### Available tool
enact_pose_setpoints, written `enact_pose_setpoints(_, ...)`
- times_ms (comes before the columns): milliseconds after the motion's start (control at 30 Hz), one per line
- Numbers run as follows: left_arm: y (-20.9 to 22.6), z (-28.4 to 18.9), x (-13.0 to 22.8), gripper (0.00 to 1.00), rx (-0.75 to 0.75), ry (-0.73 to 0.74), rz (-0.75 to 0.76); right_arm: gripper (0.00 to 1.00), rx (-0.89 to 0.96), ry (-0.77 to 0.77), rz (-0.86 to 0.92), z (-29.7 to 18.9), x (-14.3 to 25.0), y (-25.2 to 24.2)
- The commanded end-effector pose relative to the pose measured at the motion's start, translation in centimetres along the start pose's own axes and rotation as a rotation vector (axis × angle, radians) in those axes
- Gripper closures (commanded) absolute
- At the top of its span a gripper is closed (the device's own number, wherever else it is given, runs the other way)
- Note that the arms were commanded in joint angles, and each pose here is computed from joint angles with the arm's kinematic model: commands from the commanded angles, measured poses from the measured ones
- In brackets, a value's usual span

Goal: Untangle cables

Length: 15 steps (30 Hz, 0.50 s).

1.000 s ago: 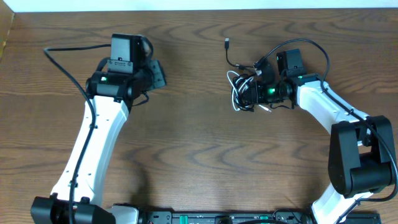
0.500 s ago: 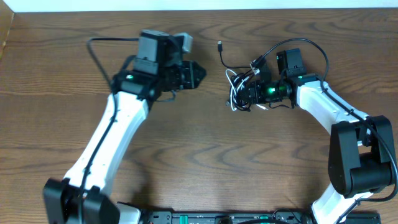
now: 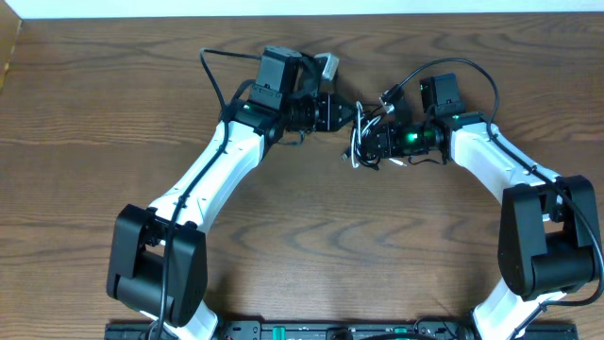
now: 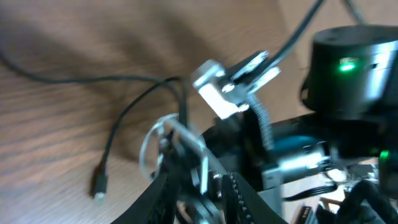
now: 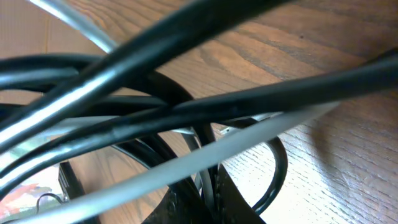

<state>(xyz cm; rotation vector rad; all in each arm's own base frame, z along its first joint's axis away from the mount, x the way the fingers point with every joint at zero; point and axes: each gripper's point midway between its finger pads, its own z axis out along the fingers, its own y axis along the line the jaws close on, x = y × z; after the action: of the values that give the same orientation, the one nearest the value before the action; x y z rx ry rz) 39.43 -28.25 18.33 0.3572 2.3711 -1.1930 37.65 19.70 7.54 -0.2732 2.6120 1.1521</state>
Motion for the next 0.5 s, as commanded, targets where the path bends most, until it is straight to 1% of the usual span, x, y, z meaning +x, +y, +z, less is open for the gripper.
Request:
enact_pose_setpoints(0,-1.2,0.6,0.0,0.71,0.056,0.017,0.003,0.93,-0.021,0.002,-0.020,0.1,0.0,0.3)
enact_pose_setpoints(367,-0.4,3.1,2.1,0.72,0.053,0.084,-0.021,0.92,-0.012,0.000,-0.020,0.1,0.0,0.1)
enact_pose_setpoints(467,0.2,3.1,1.6,0.80,0.013,0.062,-0.018,0.92,0.014,-0.004,-0.019,0.1,-0.1,-0.3)
